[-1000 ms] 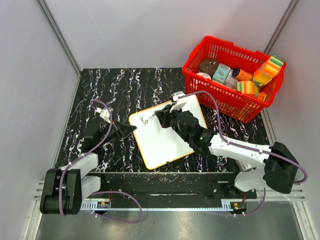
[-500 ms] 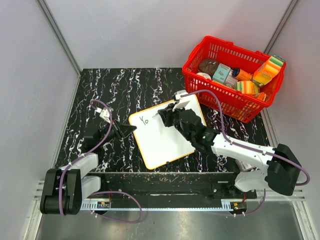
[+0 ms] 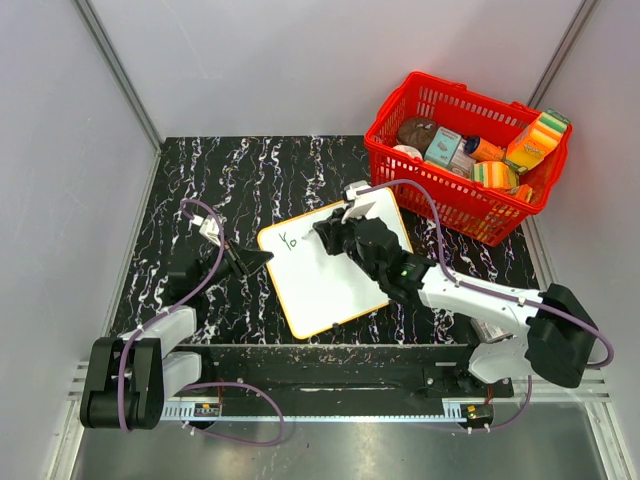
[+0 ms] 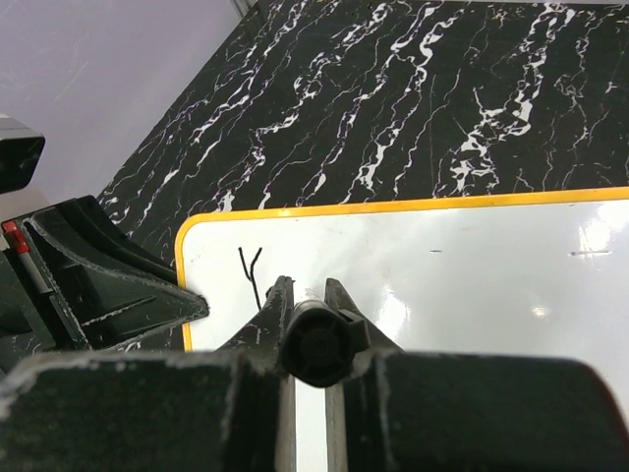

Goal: Write a sentence on the whiteboard

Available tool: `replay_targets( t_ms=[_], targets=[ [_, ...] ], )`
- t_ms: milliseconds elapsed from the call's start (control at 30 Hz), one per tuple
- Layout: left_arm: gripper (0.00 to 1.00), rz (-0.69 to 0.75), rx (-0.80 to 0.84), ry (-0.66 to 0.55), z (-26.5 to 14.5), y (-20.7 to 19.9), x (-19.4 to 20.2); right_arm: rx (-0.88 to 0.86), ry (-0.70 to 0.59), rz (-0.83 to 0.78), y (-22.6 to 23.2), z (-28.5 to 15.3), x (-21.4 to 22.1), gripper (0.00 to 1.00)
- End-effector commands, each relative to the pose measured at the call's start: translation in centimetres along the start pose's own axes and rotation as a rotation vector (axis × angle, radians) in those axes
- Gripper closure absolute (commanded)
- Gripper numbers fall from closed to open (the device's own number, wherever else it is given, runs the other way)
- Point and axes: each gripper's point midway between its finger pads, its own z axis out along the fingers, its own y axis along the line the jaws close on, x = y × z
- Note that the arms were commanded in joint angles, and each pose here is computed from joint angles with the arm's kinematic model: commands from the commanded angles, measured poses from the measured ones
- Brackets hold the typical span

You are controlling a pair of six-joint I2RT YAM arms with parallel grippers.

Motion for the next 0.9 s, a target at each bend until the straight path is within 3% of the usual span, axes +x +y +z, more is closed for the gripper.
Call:
replay_targets(
  t_ms=[0, 867],
  targets=[
    [1.0, 0.077, 0.02, 0.001, 0.0, -0.1, 0.2, -0.054, -0.06, 0.039, 1.6, 0.6, -2.5, 1.0],
    [1.0, 0.075, 0.024, 0.003, 0.0, -0.1, 0.2, -0.027, -0.054, 0.043, 1.3, 1.7, -1.5, 1.0]
  ],
)
